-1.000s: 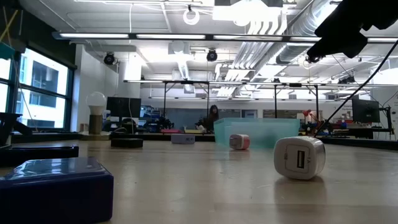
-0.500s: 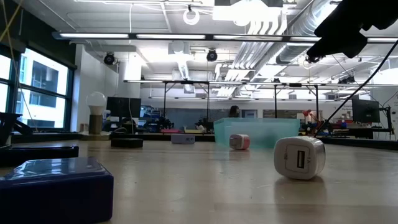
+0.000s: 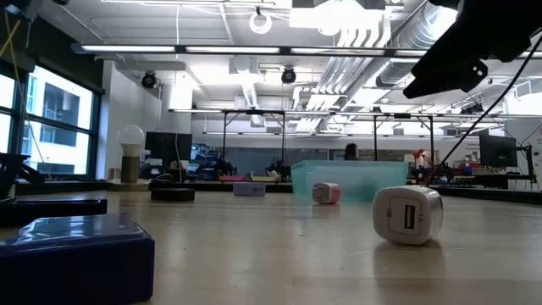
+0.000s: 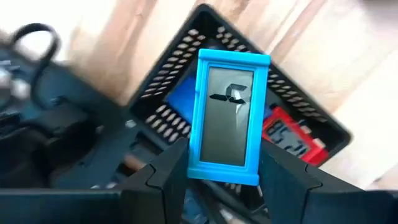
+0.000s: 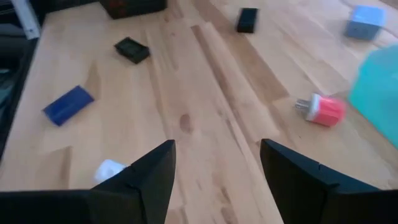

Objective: Pick & Place Office items
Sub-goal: Put the light blue digital timer into the black bin

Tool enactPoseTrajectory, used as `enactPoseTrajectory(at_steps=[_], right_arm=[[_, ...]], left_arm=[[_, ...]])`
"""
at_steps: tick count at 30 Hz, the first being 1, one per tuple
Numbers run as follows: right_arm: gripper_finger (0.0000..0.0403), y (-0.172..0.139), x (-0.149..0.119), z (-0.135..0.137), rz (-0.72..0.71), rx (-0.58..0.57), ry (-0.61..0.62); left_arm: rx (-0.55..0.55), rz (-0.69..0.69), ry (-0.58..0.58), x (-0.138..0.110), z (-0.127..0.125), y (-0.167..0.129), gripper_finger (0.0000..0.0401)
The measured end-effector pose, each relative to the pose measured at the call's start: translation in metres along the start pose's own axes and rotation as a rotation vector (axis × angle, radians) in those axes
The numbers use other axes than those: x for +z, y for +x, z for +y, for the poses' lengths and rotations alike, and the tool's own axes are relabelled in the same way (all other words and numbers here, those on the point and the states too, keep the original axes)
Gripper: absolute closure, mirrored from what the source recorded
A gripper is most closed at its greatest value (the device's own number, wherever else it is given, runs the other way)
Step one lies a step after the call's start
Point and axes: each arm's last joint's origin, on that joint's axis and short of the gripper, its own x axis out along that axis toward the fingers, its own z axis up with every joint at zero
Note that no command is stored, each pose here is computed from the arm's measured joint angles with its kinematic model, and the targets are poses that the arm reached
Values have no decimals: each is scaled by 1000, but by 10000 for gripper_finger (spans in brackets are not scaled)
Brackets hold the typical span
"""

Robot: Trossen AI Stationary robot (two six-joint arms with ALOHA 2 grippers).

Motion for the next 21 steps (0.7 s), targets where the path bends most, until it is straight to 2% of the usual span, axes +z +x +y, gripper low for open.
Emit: enactPoseTrajectory(at_steps=[8,21], right_arm=[[180,0,8,10,-51,108,-32],[180,0,8,11,-42,137,-28]], left_arm=[[-14,-2,-16,-3,1,24,244],[-15,21,-78,-13,5,62,244]])
